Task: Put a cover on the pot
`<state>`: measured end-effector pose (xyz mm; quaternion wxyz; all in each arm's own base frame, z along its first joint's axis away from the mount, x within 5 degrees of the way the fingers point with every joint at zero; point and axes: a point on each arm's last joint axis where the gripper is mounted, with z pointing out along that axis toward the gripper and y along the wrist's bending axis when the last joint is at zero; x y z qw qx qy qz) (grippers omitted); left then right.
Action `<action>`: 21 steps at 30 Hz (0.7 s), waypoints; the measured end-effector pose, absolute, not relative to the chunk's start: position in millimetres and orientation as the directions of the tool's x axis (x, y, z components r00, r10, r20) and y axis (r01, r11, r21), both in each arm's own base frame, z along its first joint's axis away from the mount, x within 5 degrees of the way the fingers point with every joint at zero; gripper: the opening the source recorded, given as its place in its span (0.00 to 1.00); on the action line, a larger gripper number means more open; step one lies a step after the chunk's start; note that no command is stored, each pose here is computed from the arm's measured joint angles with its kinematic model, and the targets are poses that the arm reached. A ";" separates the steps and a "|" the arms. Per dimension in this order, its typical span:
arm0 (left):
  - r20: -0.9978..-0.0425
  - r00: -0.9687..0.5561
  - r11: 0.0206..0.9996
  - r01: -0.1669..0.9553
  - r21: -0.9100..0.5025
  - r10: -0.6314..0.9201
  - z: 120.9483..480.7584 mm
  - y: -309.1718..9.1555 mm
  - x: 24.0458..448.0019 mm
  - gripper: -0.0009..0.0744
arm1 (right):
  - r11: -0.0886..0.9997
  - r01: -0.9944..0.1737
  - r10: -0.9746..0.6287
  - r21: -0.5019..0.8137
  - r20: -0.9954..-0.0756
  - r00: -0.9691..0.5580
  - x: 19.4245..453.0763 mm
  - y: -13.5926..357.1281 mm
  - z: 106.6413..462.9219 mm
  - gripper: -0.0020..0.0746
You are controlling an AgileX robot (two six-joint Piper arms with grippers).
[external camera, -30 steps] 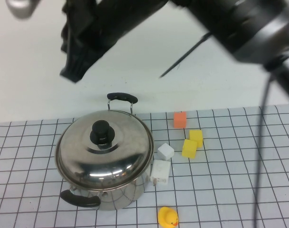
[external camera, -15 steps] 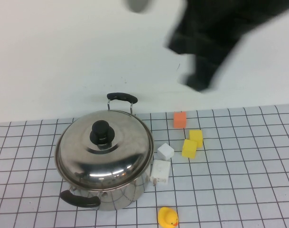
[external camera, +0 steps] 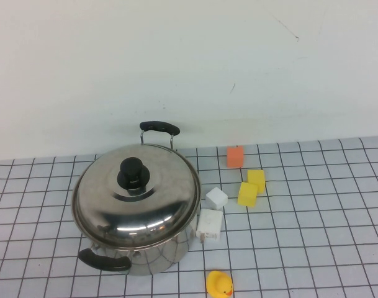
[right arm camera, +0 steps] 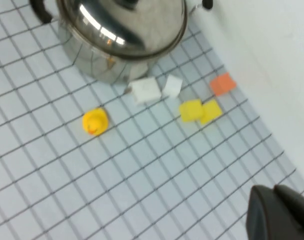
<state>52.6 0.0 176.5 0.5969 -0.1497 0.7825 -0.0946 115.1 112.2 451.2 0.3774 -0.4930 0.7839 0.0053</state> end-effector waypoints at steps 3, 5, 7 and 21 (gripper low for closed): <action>-0.906 -0.243 0.937 -0.121 -0.327 -0.347 176.5 0.0 52.6 0.01 | 0.527 -0.771 -0.756 -0.358 -0.612 -0.233 94.1 85.7 436.0 0.02; -0.906 -0.243 0.937 -0.121 -0.327 -0.347 176.5 0.0 52.6 0.01 | 0.534 -0.759 -0.747 -0.371 -0.629 -0.218 84.5 72.1 424.4 0.02; -0.906 -0.243 0.937 -0.121 -0.327 -0.347 176.5 0.0 52.6 0.01 | 0.555 -0.744 -0.718 -0.372 -0.666 -0.202 74.0 58.4 409.9 0.02; -0.906 -0.243 0.937 -0.121 -0.327 -0.347 176.5 0.0 52.6 0.01 | 0.712 -0.685 -0.332 -0.153 -0.933 -0.137 42.9 33.3 259.5 0.02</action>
